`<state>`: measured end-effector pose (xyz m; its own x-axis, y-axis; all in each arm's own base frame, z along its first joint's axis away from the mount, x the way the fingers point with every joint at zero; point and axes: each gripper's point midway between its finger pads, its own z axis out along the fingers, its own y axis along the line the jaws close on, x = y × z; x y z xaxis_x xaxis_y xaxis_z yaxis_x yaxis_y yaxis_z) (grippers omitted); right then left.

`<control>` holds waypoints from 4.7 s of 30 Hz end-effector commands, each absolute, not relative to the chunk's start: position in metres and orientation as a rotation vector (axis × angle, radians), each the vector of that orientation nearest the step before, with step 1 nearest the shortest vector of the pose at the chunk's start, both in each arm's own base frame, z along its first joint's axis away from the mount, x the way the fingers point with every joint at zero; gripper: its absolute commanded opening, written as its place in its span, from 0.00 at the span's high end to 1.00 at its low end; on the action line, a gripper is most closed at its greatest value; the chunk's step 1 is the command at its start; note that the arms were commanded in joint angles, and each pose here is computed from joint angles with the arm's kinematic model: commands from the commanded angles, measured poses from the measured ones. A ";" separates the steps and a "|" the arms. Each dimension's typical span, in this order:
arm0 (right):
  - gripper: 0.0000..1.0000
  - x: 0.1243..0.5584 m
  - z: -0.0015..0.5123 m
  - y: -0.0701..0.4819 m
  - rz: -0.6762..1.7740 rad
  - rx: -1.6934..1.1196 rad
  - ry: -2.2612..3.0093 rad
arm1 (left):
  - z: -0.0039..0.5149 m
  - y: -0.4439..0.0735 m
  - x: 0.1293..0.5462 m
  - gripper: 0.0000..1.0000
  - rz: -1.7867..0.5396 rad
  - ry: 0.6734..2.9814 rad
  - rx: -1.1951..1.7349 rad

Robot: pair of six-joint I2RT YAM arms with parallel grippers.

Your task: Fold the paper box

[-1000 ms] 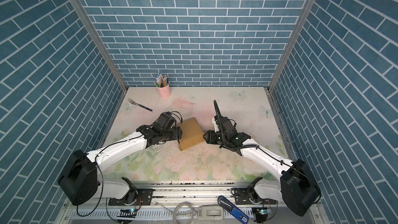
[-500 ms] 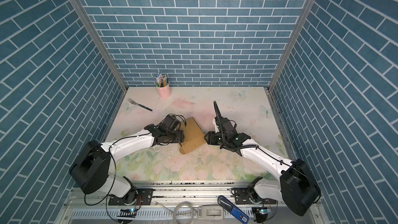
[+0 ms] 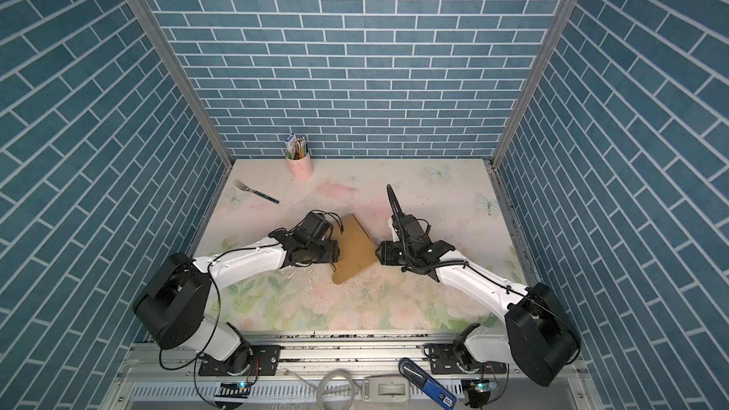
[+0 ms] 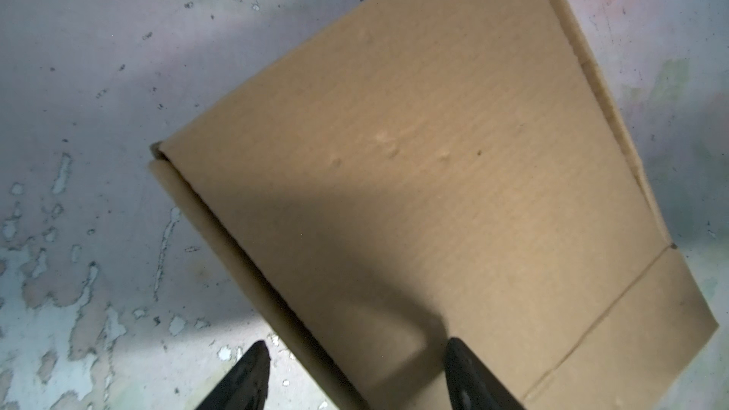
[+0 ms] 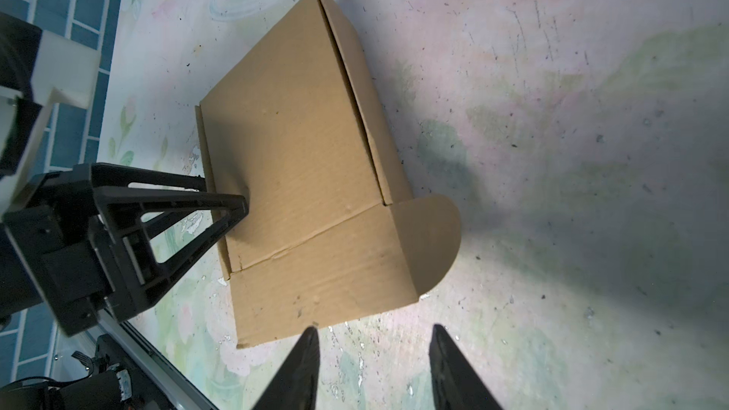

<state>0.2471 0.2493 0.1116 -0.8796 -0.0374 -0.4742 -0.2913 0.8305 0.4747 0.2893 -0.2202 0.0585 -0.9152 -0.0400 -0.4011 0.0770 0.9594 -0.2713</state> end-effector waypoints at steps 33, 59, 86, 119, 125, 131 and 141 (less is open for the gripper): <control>0.66 0.194 0.122 0.304 0.882 -0.539 2.238 | 0.039 -0.215 0.267 0.29 -0.405 2.782 0.120; 0.75 0.151 0.069 0.336 0.795 -0.445 1.927 | 0.037 -0.222 0.261 0.29 -0.474 2.772 0.195; 0.72 0.145 0.055 0.359 0.925 -0.455 1.883 | 0.041 -0.214 0.254 0.29 -0.459 2.773 0.170; 0.58 0.192 0.130 0.222 0.525 -0.405 2.191 | 0.113 -0.199 0.253 0.22 -0.540 2.640 0.020; 0.57 0.232 0.140 0.228 0.582 -0.400 2.345 | 0.102 -0.183 0.237 0.27 -0.549 2.650 -0.118; 0.57 0.264 0.132 0.241 0.612 -0.387 2.395 | 0.069 -0.149 0.223 0.29 -0.308 2.742 -0.152; 0.57 0.273 0.119 0.229 0.535 -0.367 2.418 | 0.040 -0.167 0.262 0.30 -0.264 2.809 -0.115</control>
<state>0.2714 0.2323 0.1177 -0.7712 -0.0965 -0.6292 -0.3633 0.8784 0.3106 0.2387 -0.1556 0.0323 -0.9562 -0.1237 -0.2654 -0.0791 0.9818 -0.1727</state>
